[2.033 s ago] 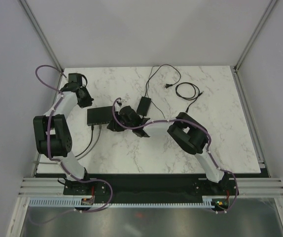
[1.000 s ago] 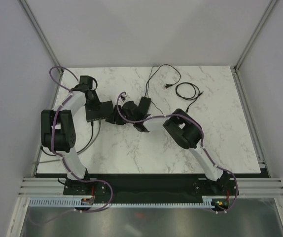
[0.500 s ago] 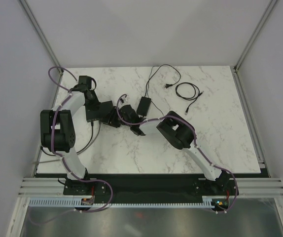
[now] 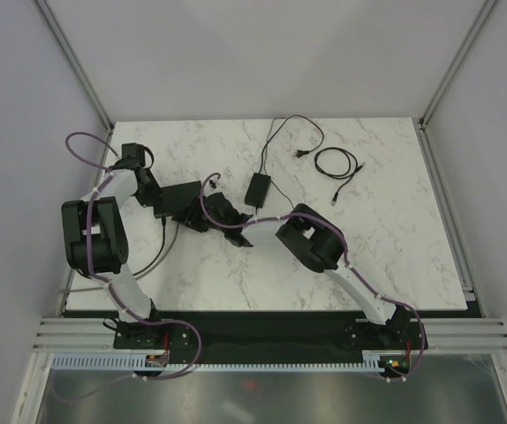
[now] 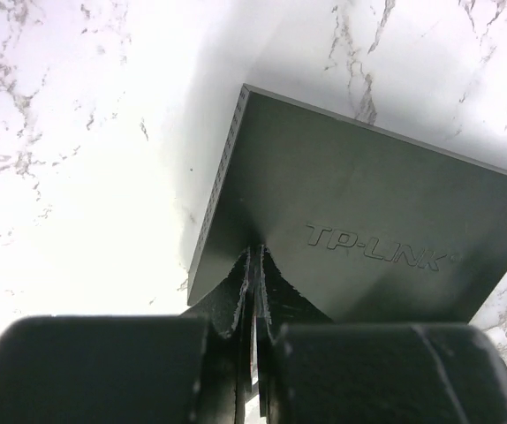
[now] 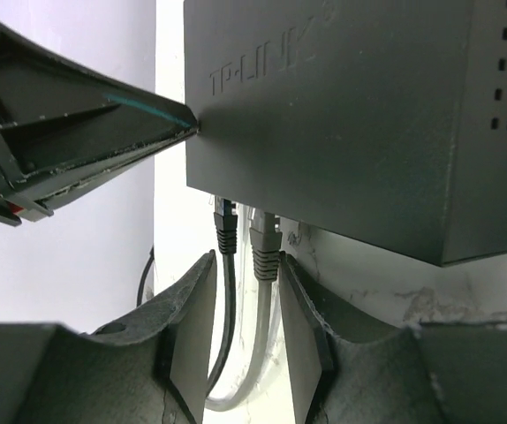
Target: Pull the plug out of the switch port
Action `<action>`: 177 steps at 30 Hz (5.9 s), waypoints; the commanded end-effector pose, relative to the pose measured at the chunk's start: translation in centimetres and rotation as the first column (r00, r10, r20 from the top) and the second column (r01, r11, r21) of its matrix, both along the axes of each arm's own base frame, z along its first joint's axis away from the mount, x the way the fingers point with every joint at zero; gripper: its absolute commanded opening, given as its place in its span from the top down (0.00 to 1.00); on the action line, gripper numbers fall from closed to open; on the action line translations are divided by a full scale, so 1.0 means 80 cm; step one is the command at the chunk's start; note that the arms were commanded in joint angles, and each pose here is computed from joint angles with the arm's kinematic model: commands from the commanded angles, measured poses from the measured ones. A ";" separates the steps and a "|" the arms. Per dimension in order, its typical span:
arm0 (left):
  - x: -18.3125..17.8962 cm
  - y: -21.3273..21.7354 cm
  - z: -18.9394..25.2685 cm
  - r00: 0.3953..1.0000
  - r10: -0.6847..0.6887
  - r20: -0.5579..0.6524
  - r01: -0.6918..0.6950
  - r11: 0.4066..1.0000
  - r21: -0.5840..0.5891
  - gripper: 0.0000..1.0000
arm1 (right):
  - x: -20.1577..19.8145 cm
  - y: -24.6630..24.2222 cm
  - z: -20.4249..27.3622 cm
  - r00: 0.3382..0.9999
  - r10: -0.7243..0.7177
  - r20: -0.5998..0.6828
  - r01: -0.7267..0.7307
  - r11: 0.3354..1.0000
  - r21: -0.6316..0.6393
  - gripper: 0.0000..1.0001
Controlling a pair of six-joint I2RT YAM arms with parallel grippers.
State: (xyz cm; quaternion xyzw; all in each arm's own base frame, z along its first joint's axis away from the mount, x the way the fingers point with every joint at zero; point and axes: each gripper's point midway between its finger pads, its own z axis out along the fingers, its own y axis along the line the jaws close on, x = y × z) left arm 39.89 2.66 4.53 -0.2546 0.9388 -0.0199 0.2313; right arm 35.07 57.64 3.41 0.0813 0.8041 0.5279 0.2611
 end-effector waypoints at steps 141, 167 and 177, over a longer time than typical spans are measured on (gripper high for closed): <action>-0.006 -0.064 0.190 0.867 -0.204 0.455 0.170 0.979 0.116 0.98 | -0.056 -0.537 0.414 0.818 -0.213 0.534 0.495 0.733 -0.466 1.00; -0.003 -0.091 0.173 0.866 -0.257 0.428 0.252 0.965 0.070 0.98 | 0.108 -0.752 0.497 0.622 -0.700 0.350 0.760 0.648 -0.054 1.00; -0.003 -0.097 0.175 0.861 -0.265 0.435 0.271 0.961 0.051 0.98 | 0.037 -0.793 0.345 0.591 -0.719 0.364 0.804 0.491 -0.335 1.00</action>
